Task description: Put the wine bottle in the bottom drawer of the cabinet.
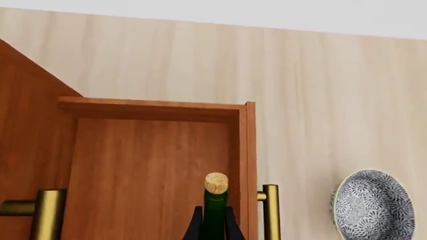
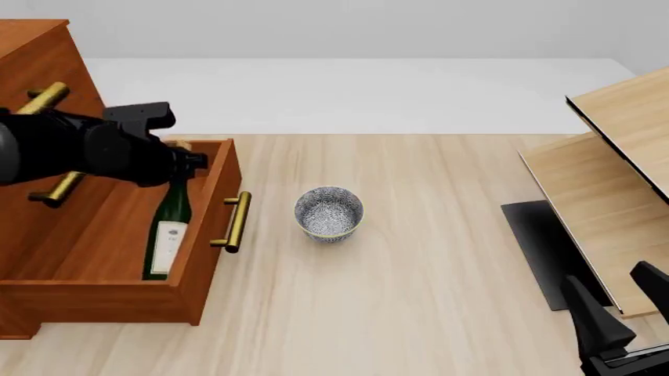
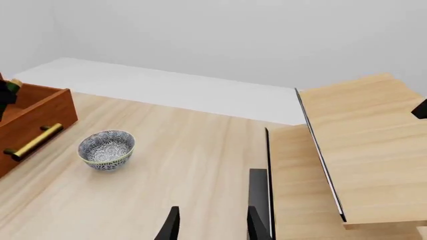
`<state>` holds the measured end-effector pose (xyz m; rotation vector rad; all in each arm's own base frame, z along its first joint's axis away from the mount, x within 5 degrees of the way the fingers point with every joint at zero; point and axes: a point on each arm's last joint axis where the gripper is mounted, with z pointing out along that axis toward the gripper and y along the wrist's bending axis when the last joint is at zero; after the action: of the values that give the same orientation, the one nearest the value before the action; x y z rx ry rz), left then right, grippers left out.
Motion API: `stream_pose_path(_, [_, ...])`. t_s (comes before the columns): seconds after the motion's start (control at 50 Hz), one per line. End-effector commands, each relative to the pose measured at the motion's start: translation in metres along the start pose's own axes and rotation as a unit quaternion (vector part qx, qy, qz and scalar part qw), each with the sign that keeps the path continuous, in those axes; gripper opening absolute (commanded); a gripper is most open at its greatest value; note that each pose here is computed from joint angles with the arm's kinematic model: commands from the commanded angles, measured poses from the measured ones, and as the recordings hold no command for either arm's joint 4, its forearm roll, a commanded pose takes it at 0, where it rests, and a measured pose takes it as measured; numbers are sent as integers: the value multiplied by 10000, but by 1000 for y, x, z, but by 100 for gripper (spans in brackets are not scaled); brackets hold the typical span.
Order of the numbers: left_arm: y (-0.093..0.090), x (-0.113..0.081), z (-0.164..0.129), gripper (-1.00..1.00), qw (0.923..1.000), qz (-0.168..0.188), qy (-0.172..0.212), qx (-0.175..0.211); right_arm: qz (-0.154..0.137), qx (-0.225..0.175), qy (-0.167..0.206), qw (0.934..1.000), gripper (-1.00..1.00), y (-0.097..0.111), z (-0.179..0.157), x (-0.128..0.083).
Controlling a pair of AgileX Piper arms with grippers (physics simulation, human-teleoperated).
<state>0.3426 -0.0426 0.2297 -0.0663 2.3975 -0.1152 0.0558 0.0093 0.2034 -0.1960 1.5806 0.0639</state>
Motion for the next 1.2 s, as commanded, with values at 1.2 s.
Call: stream_pose_path(1.2, [10, 34, 41, -100, 9974, -273, 658, -79, -25, 15, 29, 10000, 100, 0, 0, 0])
